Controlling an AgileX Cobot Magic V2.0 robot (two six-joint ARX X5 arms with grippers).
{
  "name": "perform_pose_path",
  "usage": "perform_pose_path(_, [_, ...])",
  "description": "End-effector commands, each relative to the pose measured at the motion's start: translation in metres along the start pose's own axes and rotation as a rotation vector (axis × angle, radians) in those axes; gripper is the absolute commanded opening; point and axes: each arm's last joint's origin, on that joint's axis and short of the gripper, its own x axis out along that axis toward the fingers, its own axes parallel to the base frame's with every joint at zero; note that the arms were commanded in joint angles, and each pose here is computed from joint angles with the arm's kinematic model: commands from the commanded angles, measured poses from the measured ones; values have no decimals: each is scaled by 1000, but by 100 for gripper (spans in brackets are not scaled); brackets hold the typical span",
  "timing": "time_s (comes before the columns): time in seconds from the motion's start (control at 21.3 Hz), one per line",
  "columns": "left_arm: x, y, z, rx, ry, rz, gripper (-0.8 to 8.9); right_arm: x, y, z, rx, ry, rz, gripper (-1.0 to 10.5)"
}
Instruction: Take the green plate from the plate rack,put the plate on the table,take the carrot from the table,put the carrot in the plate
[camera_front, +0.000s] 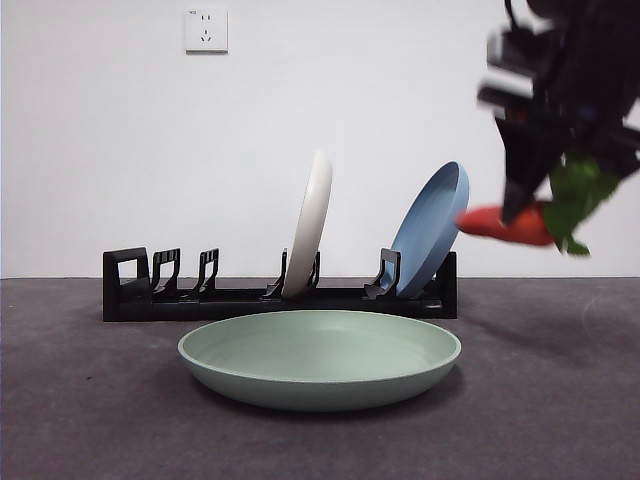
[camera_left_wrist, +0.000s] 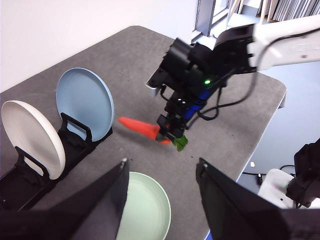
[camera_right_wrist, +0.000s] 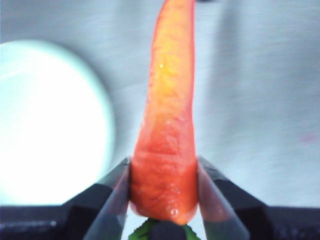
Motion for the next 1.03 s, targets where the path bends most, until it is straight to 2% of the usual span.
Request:
perform_pose_path(0.05, [0,0,0,-2,-2,0,229,-11,23,-2,-43,-33,79,-16])
perform_pose_path(0.28, [0,0,-1,-1,9,1,229,12,80,-2,-184,-26,182,-16])
perform_pose_path(0.42, [0,0,-2,-1,12,1,229,43,104,-6,-231,31,209,-16])
perform_pose_path(0.7, [0,0,-2,-1,13,1,229,102,111,-16,-246,174,192,-16])
perform_pose_path(0.85, [0,0,-2,-1,15,2,229,110,110,-19,-245,199,187,-5])
perform_pose_path(0.94, [0,0,-2,-1,15,2,229,110,110,-17,-246,188,189,68])
perform_pose_path(1.03, [0,0,-2,-1,16,2,229,110,110,-17,-245,185,189,203])
